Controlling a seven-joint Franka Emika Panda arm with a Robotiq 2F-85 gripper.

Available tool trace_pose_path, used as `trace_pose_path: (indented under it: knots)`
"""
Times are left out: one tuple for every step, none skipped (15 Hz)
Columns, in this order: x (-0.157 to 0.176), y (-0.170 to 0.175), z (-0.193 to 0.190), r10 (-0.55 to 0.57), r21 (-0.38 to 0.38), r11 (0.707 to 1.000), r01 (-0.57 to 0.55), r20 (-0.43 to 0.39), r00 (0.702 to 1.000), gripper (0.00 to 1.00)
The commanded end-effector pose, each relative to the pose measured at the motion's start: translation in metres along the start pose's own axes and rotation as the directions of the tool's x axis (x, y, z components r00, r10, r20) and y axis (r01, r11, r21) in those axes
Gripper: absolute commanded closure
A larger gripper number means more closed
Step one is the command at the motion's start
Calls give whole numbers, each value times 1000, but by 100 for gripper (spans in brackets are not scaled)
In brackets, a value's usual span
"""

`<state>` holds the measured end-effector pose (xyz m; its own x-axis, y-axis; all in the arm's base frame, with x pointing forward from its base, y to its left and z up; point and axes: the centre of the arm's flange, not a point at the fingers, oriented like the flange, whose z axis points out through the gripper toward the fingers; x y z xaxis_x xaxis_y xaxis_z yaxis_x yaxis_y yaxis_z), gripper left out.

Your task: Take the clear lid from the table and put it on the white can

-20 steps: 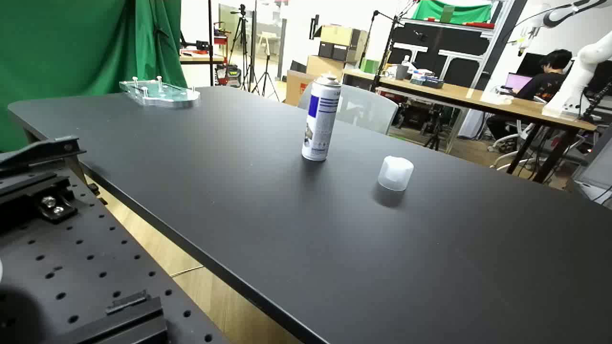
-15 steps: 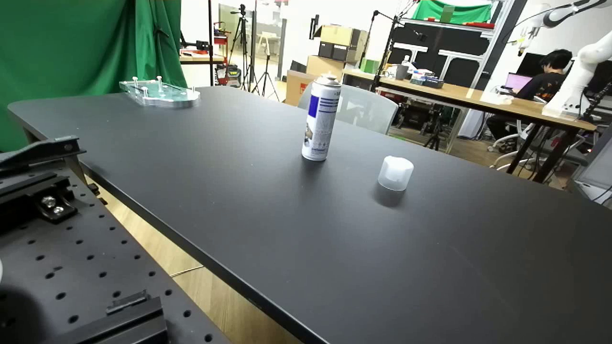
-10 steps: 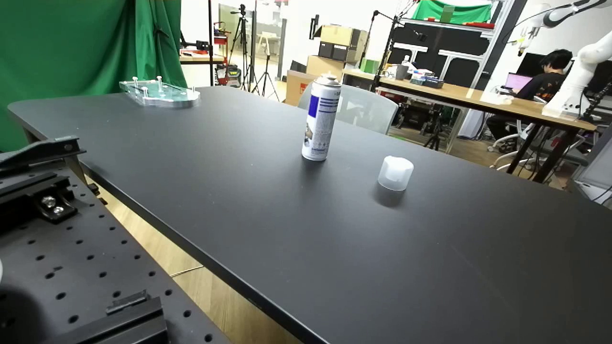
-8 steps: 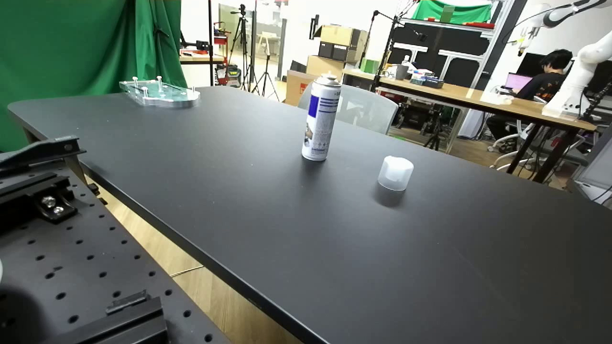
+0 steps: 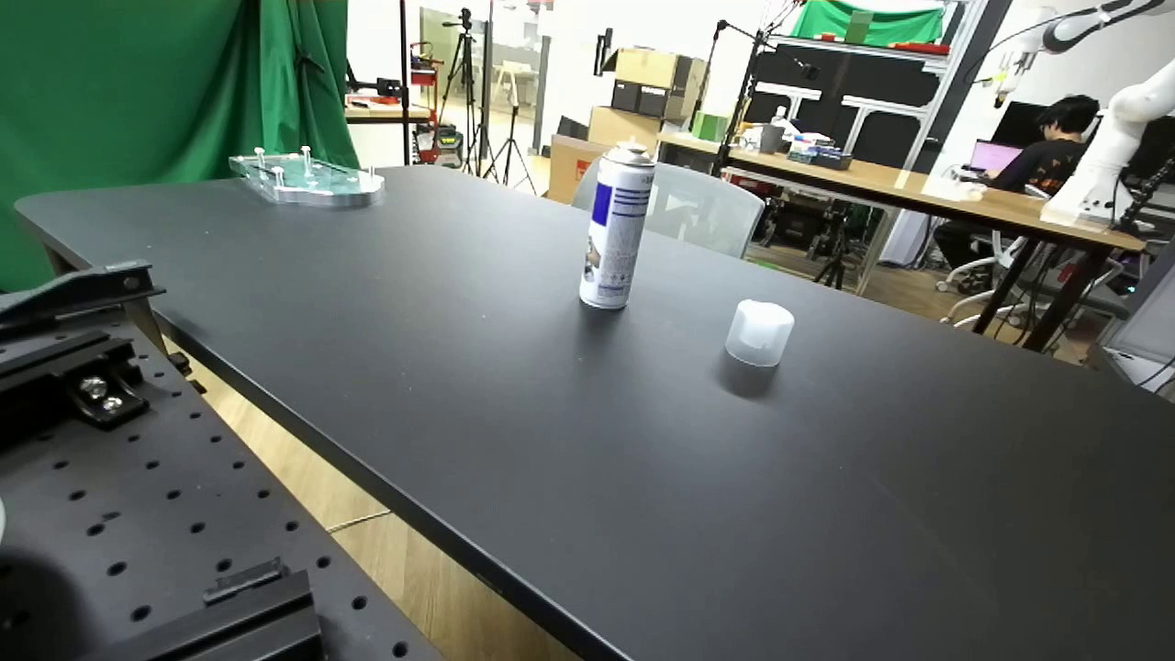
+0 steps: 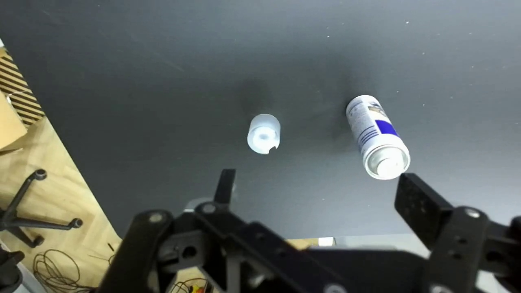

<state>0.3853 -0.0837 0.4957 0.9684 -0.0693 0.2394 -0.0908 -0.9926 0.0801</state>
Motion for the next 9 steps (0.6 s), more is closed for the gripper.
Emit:
trace_pose_path:
  knots:
    - [29,31,47,65,21,998,-66,47,997,0]
    - [33,37,61,78,18,997,-80,70,994,0]
    - [35,41,75,83,13,996,-85,90,992,0]
    - [37,44,88,88,10,996,-89,113,990,0]
    - [39,46,99,96,6,995,-98,136,986,0]
    - [39,48,104,120,11,992,-123,151,981,0]
    - [37,50,99,138,15,990,-142,145,980,0]
    - [23,42,105,97,13,995,-100,147,984,0]
    - [26,44,109,103,14,994,-106,153,983,0]
